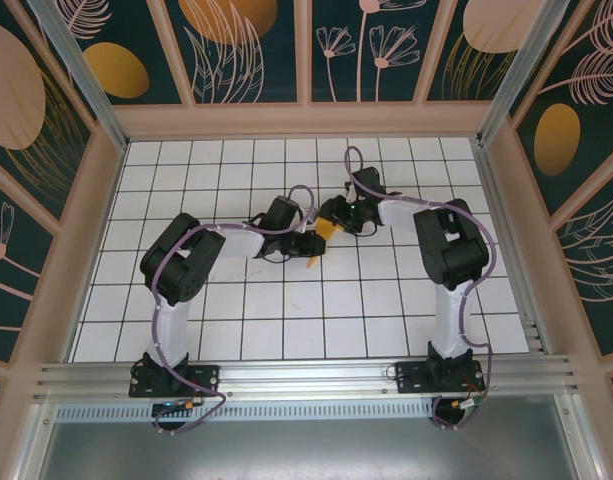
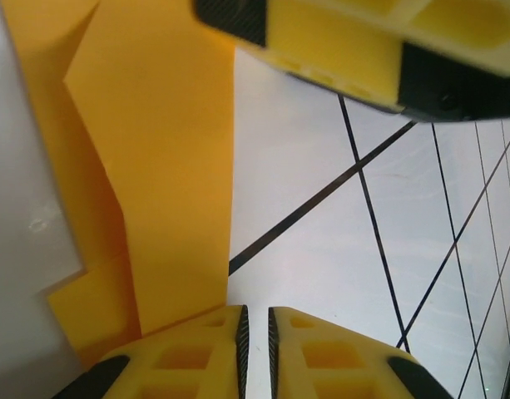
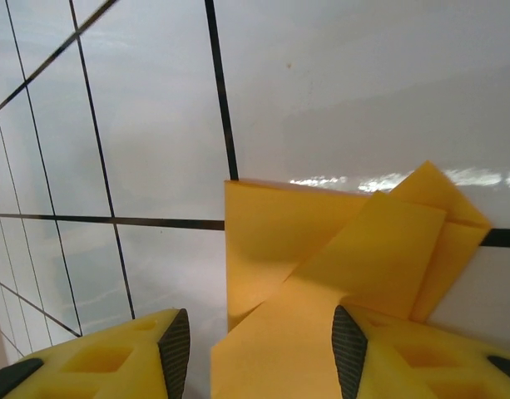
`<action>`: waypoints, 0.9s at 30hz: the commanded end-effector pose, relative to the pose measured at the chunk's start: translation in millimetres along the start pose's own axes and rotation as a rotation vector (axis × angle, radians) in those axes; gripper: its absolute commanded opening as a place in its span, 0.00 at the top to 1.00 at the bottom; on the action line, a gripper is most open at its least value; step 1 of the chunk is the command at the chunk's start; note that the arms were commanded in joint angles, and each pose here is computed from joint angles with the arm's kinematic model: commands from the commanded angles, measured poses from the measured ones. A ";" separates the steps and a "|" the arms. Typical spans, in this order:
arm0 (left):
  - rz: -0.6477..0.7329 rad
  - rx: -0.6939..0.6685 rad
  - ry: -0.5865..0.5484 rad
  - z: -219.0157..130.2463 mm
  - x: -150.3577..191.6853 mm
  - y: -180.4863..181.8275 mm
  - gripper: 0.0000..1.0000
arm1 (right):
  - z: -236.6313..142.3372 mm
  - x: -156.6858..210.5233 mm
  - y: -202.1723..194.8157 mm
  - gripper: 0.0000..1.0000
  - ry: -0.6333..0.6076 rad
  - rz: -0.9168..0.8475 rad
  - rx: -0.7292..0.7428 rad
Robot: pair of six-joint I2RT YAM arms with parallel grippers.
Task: Fold a paper plane with a square sheet of paper (fold left side to right side)
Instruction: Fold the wing for the fifth time at the center of the table.
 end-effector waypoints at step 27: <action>-0.081 -0.134 0.086 5.1 39.7 44.5 0.96 | 4.3 33.6 18.8 0.85 0.014 -0.029 -0.057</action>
Point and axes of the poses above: each hand's point on the last joint's axis, 136 mm out from that joint toward the fingers, its own z axis out along the fingers, its own y axis along the line the jaws close on, x = y × z, the point moved 4 cm from there along -z, back along the fingers, and after that the axes turned 3 degrees about -z, right-handed, at the moved point
